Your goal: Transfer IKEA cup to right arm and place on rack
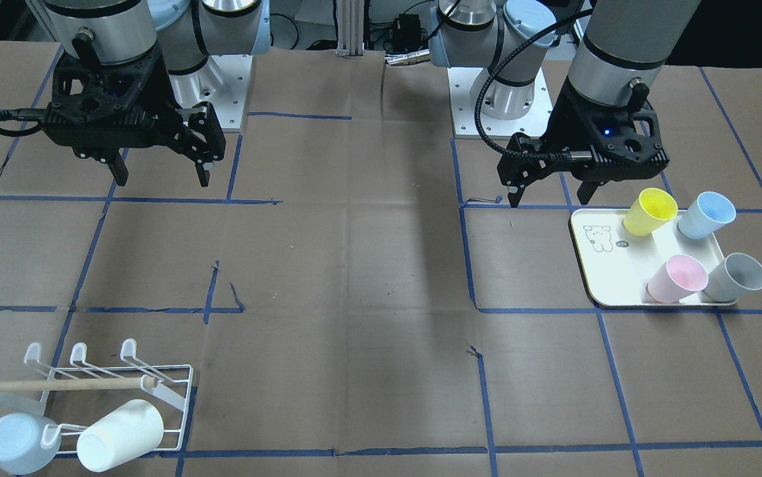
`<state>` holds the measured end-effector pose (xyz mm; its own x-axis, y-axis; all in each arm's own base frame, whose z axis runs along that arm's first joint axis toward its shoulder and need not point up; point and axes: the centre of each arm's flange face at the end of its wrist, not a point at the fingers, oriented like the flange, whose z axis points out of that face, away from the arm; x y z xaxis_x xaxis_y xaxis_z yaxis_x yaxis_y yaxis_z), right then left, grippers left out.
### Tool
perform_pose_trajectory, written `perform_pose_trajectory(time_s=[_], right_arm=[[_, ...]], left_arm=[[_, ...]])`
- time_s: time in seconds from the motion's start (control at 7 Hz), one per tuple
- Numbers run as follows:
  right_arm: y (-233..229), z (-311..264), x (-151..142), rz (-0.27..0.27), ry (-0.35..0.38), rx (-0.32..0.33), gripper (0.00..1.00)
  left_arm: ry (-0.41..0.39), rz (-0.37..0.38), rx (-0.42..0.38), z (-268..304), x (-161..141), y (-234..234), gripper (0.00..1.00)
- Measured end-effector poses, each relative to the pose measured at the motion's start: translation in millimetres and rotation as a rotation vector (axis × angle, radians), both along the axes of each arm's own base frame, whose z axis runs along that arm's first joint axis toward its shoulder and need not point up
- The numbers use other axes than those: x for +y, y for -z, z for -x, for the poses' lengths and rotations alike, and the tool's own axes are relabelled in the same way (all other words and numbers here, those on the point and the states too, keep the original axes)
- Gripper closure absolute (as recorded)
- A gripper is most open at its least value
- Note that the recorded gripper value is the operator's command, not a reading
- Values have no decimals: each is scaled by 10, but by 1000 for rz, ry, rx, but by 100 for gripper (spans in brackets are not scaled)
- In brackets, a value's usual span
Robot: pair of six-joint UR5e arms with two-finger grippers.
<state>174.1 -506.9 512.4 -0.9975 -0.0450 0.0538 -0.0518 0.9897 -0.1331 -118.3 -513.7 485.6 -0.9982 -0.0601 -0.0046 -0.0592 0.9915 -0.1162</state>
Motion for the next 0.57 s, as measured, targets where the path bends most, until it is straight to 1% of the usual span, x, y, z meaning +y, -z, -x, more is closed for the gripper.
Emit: perform_pose_trajectory(time_s=[0.57], right_arm=[[65,-5,-12,-13,-2,-1,0]], left_arm=[[0,-8,-1,-1,13,34,0]])
